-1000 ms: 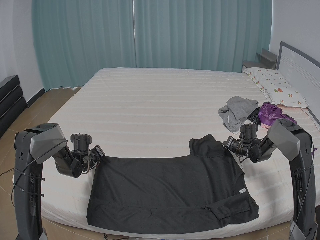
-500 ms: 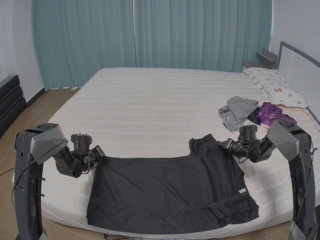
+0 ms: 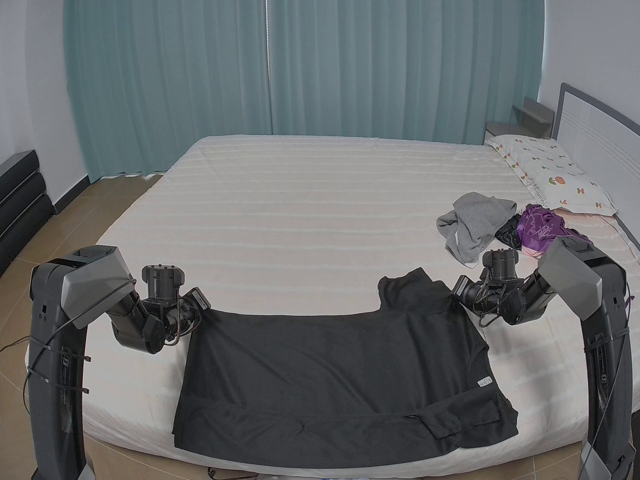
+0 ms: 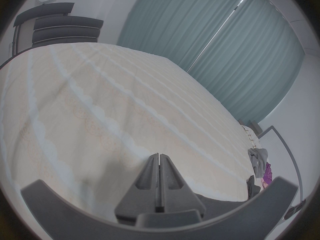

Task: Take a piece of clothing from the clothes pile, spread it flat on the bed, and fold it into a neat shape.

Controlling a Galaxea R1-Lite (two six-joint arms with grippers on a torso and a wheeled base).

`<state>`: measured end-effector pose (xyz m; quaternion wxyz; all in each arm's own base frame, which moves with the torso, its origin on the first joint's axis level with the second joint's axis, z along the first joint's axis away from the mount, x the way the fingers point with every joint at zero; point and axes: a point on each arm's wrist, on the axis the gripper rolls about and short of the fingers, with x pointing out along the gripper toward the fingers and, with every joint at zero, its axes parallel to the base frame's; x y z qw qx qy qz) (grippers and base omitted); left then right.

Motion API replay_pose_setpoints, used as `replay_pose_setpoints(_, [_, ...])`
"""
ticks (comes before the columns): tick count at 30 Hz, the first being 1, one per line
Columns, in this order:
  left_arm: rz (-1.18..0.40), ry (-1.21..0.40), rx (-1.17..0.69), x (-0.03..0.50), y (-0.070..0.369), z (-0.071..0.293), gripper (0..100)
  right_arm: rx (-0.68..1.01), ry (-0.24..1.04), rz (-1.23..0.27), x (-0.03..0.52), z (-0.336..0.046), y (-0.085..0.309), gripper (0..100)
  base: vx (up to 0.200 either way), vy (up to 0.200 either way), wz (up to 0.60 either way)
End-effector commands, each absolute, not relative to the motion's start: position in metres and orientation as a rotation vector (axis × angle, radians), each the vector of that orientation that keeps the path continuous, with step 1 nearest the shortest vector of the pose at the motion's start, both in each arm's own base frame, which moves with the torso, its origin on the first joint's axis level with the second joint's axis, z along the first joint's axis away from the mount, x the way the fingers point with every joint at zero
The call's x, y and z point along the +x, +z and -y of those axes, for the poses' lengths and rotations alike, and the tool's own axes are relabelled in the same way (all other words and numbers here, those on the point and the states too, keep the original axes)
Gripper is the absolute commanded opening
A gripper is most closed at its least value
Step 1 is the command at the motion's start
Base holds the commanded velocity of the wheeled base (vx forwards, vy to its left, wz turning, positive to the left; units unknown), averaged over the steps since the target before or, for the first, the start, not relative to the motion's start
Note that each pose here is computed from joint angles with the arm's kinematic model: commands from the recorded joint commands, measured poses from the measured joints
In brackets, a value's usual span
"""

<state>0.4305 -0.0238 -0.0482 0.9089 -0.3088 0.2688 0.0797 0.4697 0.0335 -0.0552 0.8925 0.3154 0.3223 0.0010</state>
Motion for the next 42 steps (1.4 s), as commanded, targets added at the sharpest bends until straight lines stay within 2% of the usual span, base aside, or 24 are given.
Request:
replay_pose_setpoints(1, [-0.534,0.161,-0.642,0.433,-0.043,0.024,0,0.682,-0.009,-0.642,0.469,-0.027,-0.041,0,0.0,0.0,0.0])
replay_pose_setpoints(10, [-0.463,0.222,-0.633,0.445,-0.04,0.018,0,0.72,-0.038,-0.595,0.472,-0.011,-0.034,0,0.0,0.0,0.0])
replay_pose_setpoints(29, [-0.416,0.201,-0.631,0.457,-0.029,0.019,0,0.725,-0.025,-0.471,0.481,-0.014,-0.016,0,0.0,0.0,0.0])
replay_pose_setpoints(42, [-0.427,0.203,-0.63,0.457,-0.029,0.019,0,0.729,-0.037,-0.479,0.473,-0.013,-0.012,0,0.0,0.0,0.0])
